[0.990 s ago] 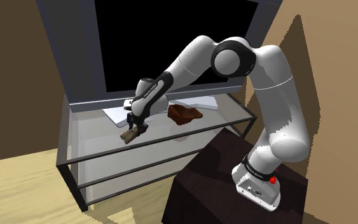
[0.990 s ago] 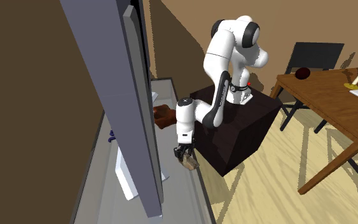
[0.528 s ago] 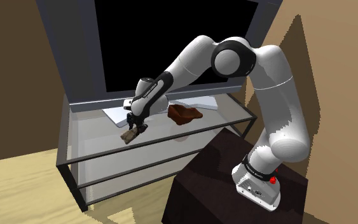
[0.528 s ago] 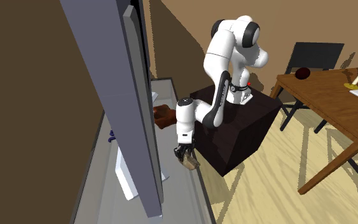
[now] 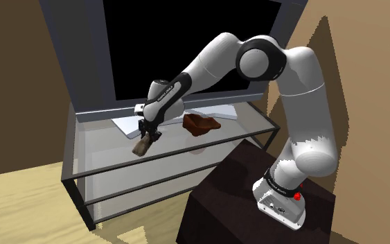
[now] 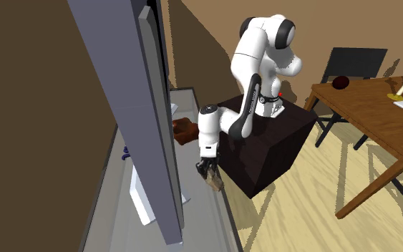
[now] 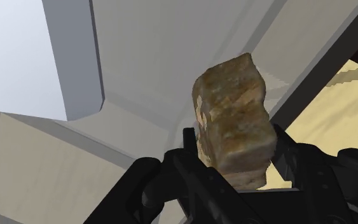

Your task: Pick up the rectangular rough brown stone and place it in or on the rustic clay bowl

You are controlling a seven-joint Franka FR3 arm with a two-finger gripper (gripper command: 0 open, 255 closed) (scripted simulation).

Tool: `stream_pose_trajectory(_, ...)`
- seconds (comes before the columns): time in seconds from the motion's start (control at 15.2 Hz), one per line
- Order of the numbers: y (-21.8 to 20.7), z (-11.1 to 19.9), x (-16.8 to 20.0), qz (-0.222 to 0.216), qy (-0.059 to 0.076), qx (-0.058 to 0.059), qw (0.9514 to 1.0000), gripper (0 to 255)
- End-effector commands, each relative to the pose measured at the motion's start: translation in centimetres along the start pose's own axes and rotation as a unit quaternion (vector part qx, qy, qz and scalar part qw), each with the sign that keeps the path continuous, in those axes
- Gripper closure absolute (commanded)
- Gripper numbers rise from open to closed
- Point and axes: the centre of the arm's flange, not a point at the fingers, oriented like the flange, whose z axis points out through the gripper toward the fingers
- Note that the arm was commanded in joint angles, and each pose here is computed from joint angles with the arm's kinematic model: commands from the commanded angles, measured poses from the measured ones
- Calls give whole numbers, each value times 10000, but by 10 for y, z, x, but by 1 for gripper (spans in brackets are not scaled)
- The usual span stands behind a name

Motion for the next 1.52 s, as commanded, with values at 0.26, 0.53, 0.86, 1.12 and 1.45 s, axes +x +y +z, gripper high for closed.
stream_pose_trajectory(0.26,4,-31,5,0,0,-1,10000,255)
stream_pose_trajectory(0.53,6,-52,8,0,0,-1,10000,255)
stream_pose_trajectory(0.86,9,-78,12,0,0,-1,10000,255)
stream_pose_trajectory(1.12,11,-99,16,0,0,-1,10000,255)
stream_pose_trajectory(1.45,14,-124,20,0,0,-1,10000,255)
